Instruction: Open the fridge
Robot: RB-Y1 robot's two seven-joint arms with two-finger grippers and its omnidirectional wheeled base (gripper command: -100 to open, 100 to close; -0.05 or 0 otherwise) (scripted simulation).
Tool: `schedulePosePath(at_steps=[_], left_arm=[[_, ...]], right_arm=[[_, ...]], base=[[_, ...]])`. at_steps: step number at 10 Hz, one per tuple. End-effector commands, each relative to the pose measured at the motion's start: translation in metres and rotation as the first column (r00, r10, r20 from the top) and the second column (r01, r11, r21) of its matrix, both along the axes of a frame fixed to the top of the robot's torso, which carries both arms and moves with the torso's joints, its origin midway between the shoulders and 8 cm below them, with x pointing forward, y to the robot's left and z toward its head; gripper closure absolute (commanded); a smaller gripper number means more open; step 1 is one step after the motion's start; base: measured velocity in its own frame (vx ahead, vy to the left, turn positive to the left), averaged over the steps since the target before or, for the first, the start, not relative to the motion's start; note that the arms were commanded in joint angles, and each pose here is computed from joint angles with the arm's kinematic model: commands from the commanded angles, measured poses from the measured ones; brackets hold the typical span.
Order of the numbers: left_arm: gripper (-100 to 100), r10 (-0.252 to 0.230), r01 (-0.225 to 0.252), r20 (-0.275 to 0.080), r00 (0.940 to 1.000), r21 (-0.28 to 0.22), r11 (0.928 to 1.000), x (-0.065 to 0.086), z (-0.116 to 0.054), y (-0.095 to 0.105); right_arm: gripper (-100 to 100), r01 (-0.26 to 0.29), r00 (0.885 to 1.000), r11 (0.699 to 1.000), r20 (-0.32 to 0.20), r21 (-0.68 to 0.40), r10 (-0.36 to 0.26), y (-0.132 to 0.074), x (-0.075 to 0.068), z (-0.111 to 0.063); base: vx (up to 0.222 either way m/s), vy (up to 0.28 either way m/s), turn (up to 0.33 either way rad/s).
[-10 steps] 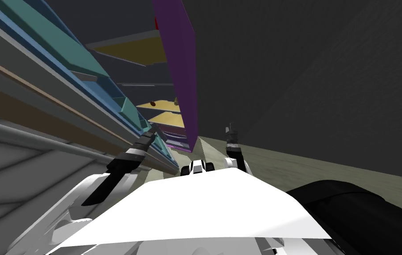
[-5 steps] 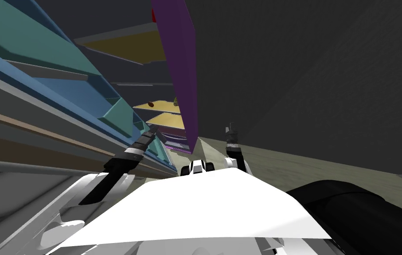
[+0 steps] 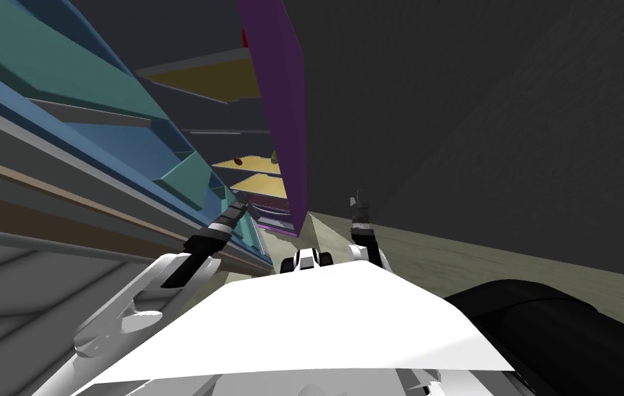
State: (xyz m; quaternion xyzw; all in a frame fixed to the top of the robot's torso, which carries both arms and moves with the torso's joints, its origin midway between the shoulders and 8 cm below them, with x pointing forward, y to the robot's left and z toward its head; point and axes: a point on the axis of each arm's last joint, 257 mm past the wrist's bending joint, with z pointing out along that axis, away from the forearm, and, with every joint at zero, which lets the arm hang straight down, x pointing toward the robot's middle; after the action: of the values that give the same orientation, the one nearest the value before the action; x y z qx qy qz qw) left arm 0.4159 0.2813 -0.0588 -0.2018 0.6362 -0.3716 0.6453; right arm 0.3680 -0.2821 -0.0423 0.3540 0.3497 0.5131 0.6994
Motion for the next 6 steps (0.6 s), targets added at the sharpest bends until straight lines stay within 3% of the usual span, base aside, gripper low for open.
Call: schedulePosePath(at_steps=[1, 2, 3, 6], left_arm=[[-100, -0.009, 0.009, 0.016, 0.9998, -0.007, 0.9999, 0.021, 0.0, 0.003], [-100, 0.008, -0.008, 0.006, 0.9999, -0.003, 1.0, 0.028, -0.006, 0.011], [-100, -0.045, 0.045, 0.005, 0.999, -0.026, 0.9986, 0.036, -0.012, -0.006], [-100, -0.009, 0.009, 0.007, 0.9999, -0.013, 0.9999, 0.06, -0.014, 0.013]], right_arm=[[0, 0.0, 1.0, 1.0, 0.0, 0.0, 0.0, 0.0, 0.0, 0.0], [0, 0.0, 1.0, 1.0, 0.0, 0.0, 0.0, 0.0, 0.0, 0.0], [0, 0.0, 1.0, 1.0, 0.0, 0.0, 0.0, 0.0, 0.0, 0.0], [0, 0.0, 1.0, 1.0, 0.0, 0.0, 0.0, 0.0, 0.0, 0.0]], base=[[-0.045, -0.022, -0.009], [-0.008, -0.006, -0.005], [-0.079, -0.032, 0.052], [-0.057, -0.02, 0.016]])
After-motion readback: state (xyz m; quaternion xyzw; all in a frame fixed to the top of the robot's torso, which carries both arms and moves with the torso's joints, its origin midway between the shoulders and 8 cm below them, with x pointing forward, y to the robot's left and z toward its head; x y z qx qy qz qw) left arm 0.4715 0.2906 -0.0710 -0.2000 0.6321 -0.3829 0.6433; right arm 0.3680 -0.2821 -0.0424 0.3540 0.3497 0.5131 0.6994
